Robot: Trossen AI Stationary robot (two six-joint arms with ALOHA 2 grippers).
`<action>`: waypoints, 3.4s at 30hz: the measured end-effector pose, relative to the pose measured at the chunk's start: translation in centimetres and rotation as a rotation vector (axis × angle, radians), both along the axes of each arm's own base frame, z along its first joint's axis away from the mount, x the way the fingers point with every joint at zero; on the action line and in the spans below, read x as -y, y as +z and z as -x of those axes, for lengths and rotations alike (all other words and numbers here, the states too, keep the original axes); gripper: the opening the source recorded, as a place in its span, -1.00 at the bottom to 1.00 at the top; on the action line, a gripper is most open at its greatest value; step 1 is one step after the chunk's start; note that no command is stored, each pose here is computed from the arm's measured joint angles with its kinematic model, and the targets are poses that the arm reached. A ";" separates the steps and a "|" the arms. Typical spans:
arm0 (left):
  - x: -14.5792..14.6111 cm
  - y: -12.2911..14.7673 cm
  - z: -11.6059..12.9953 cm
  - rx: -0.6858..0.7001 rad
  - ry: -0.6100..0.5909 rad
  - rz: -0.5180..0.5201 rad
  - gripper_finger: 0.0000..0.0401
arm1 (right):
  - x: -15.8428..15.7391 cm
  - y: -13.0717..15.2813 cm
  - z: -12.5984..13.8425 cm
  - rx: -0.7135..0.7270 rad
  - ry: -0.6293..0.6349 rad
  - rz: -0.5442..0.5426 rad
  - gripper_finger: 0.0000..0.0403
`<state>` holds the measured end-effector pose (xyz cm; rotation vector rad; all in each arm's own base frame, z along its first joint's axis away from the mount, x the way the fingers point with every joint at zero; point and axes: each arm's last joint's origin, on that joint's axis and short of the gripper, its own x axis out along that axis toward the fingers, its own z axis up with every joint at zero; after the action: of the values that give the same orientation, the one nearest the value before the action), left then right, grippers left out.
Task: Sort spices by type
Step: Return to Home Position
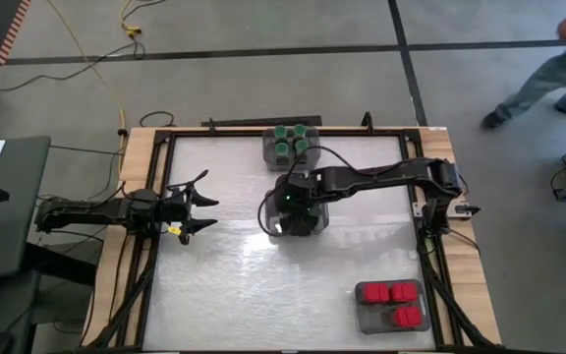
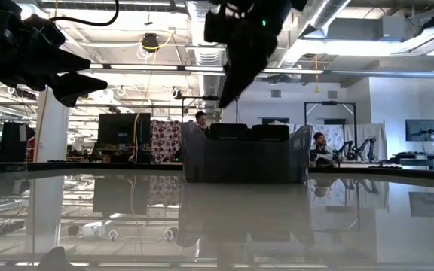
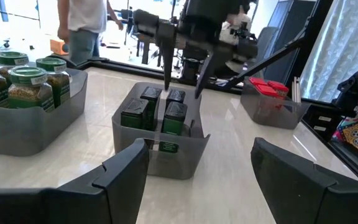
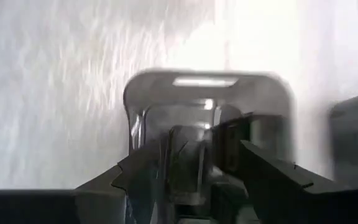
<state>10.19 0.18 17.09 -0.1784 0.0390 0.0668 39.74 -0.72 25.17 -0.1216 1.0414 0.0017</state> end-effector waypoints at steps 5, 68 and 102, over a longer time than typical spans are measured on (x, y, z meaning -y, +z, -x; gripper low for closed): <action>0.0 0.0 0.0 0.000 0.000 0.000 0.35 | 1.1 3.5 1.4 0.063 -0.069 -0.023 0.20; 0.0 0.0 0.0 0.000 0.000 0.000 0.35 | -0.4 -6.4 27.5 0.747 -0.388 -0.217 0.20; 0.0 0.0 0.0 0.000 0.000 0.000 0.35 | -0.4 -10.2 28.7 0.828 -0.349 -0.220 0.20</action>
<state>10.19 0.18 17.09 -0.1784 0.0389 0.0667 11.07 -0.32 14.93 0.2478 0.2191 -0.2326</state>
